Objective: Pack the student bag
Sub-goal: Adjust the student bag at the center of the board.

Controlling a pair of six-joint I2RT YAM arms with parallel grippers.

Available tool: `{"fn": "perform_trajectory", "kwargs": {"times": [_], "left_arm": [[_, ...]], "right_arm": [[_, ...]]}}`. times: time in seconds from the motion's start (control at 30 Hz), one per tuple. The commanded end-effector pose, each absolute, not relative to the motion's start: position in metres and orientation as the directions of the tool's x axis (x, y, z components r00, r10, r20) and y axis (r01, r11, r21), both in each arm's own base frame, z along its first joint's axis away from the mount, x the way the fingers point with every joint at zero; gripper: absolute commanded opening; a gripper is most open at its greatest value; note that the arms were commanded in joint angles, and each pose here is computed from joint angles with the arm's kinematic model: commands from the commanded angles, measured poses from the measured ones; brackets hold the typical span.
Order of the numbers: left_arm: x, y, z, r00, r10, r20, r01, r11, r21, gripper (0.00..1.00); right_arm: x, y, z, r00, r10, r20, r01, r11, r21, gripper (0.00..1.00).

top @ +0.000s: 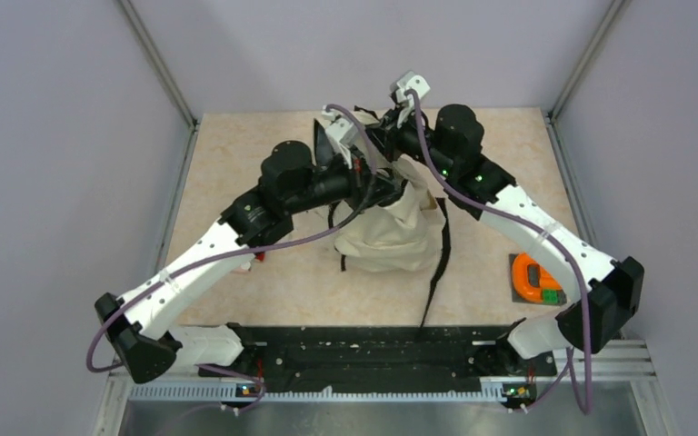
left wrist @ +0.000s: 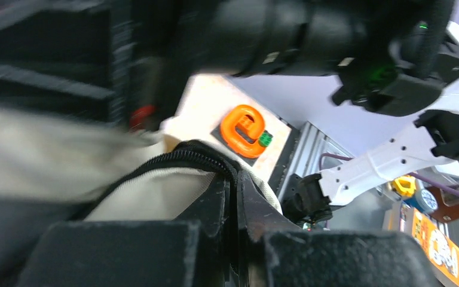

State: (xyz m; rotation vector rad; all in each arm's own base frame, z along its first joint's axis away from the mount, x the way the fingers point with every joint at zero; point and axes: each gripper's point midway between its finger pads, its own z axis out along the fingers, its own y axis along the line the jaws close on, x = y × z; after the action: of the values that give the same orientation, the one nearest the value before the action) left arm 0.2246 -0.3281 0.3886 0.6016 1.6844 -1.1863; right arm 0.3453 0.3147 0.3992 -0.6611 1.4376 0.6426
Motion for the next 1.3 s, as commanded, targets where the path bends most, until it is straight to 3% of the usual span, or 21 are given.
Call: {"fn": "perform_trajectory", "kwargs": {"times": [0.0, 0.1, 0.23, 0.27, 0.43, 0.53, 0.8, 1.17, 1.27], "left_arm": [[0.195, -0.362, 0.496, -0.237, -0.330, -0.914, 0.935, 0.178, -0.307, 0.00], [0.213, -0.368, 0.486, -0.219, -0.330, -0.918, 0.917, 0.251, -0.309, 0.00], [0.258, -0.354, 0.427, -0.189, -0.214, -0.958, 0.810, 0.518, -0.276, 0.00], [0.259, -0.350, 0.413, -0.201, -0.170, -0.965, 0.795, 0.547, -0.263, 0.04], [0.231, -0.321, 0.387, -0.193, -0.110, -0.975, 0.815, 0.536, -0.221, 0.70], [0.217, -0.293, 0.384, -0.171, -0.126, -0.977, 0.796, 0.568, -0.212, 0.87], [0.216, -0.220, 0.338, -0.189, -0.139, -0.972, 0.604, 0.764, -0.226, 0.97], [0.239, -0.247, 0.283, -0.322, -0.136, -0.937, 0.599, 0.737, -0.313, 0.98], [0.238, -0.262, 0.280, -0.358, -0.206, -0.911, 0.645, 0.650, -0.401, 0.96]], "right_arm": [[0.344, 0.332, 0.416, 0.073, 0.027, -0.997, -0.825, 0.563, -0.045, 0.05], [0.364, 0.325, 0.394, 0.045, 0.014, -0.999, -0.806, 0.592, -0.028, 0.05], [0.386, 0.312, 0.351, -0.035, 0.011, -0.999, -0.779, 0.626, 0.034, 0.03], [0.388, 0.310, 0.339, -0.058, 0.000, -0.998, -0.777, 0.627, 0.045, 0.03], [0.370, 0.309, 0.294, -0.136, -0.023, -0.990, -0.801, 0.591, 0.096, 0.02], [0.362, 0.307, 0.282, -0.161, -0.006, -0.987, -0.802, 0.584, 0.127, 0.02], [0.359, 0.306, 0.286, -0.167, 0.001, -0.986, -0.803, 0.581, 0.137, 0.03], [0.359, 0.322, 0.308, -0.168, 0.025, -0.985, -0.843, 0.515, 0.157, 0.06], [0.364, 0.323, 0.309, -0.171, 0.013, -0.985, -0.838, 0.524, 0.152, 0.07]]}}
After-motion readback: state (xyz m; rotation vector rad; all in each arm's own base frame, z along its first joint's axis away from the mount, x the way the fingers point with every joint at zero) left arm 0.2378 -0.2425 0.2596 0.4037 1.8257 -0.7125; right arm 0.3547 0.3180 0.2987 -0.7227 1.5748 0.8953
